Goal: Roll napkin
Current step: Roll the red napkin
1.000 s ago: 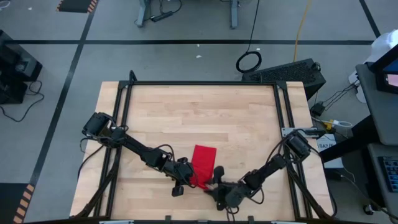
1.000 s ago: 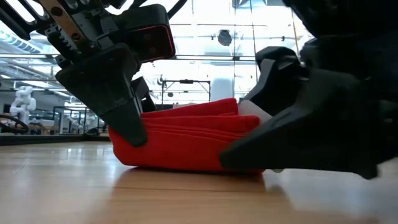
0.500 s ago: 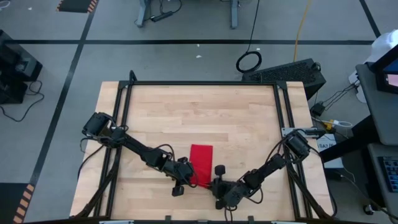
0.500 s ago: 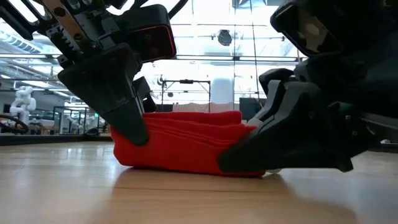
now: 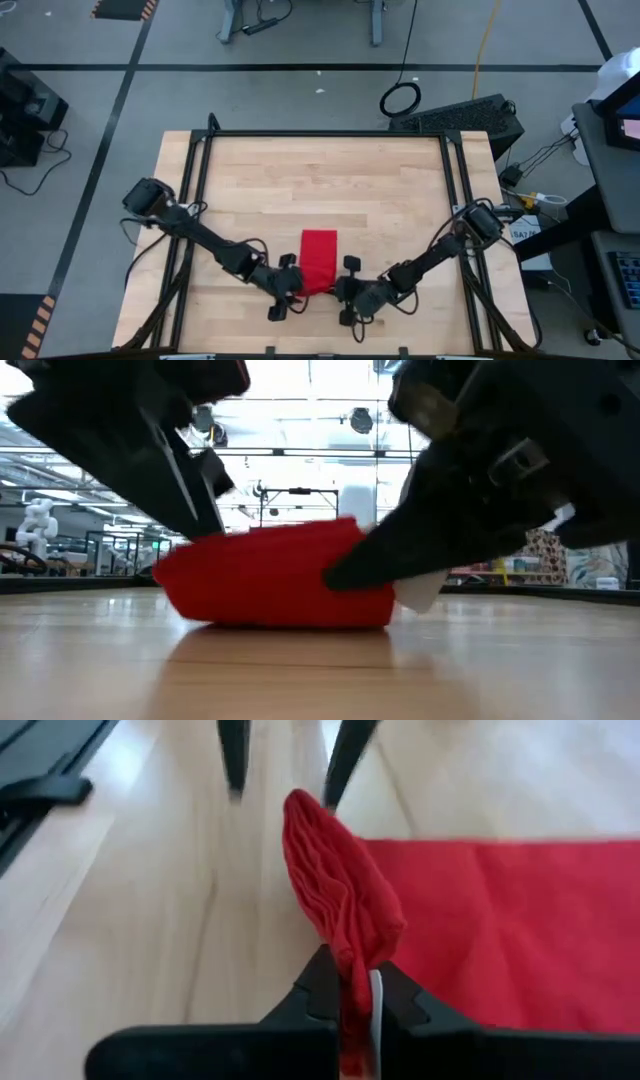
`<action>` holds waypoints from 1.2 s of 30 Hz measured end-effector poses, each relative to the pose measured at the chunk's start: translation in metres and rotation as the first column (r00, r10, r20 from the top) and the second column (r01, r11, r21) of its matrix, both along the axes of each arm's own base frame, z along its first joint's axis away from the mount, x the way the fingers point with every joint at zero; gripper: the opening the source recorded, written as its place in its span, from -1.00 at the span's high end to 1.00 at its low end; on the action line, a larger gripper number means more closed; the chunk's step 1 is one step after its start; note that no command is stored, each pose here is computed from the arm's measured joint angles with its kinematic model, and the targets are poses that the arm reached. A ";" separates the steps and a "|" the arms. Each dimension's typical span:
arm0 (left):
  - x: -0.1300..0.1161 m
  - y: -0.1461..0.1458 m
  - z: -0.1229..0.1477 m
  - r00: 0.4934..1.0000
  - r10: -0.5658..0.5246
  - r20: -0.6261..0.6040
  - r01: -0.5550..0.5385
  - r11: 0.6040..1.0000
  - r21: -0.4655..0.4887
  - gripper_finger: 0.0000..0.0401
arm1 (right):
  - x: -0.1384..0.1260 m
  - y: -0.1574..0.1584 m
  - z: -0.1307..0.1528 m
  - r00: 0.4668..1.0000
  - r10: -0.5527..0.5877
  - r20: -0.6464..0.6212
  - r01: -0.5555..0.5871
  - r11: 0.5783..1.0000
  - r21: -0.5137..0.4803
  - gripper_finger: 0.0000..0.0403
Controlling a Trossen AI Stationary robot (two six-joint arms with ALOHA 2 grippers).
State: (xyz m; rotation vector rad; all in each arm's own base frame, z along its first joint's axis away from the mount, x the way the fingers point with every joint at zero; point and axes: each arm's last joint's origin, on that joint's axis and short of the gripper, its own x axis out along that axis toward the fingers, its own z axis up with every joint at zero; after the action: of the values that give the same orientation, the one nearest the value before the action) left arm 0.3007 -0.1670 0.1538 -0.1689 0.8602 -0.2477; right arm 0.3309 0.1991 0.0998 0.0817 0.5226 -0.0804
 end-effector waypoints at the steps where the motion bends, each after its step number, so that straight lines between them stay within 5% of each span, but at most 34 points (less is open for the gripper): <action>1: -0.004 0.000 0.004 1.000 0.013 0.000 -0.013 1.000 0.028 0.08 | 0.001 -0.003 -0.001 1.000 0.002 -0.013 -0.002 1.000 0.022 0.98; 5: -0.019 -0.003 0.020 0.996 0.077 0.040 -0.082 0.987 0.139 0.00 | 0.007 -0.011 -0.002 0.999 0.023 -0.035 -0.018 0.992 0.125 0.98; 11: -0.030 -0.027 0.028 0.952 0.124 0.280 -0.213 0.926 0.313 -0.02 | 0.016 -0.024 -0.001 0.998 0.018 -0.063 0.001 0.961 0.277 0.98; 21: -0.031 -0.053 -0.021 0.930 0.092 0.356 -0.275 0.818 0.505 -0.02 | 0.022 -0.044 0.026 0.998 -0.033 -0.046 0.048 0.920 0.389 0.98; 36: -0.023 -0.060 -0.056 0.904 0.054 0.425 -0.347 0.674 0.652 -0.02 | 0.028 -0.062 0.032 0.996 -0.042 -0.080 0.074 0.890 0.449 0.98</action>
State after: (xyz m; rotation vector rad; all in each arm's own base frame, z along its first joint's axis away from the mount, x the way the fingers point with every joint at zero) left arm 0.2781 -0.2268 0.0983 0.5149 0.4913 0.2854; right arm 0.3587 0.1369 0.1313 0.5541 0.6001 -0.0179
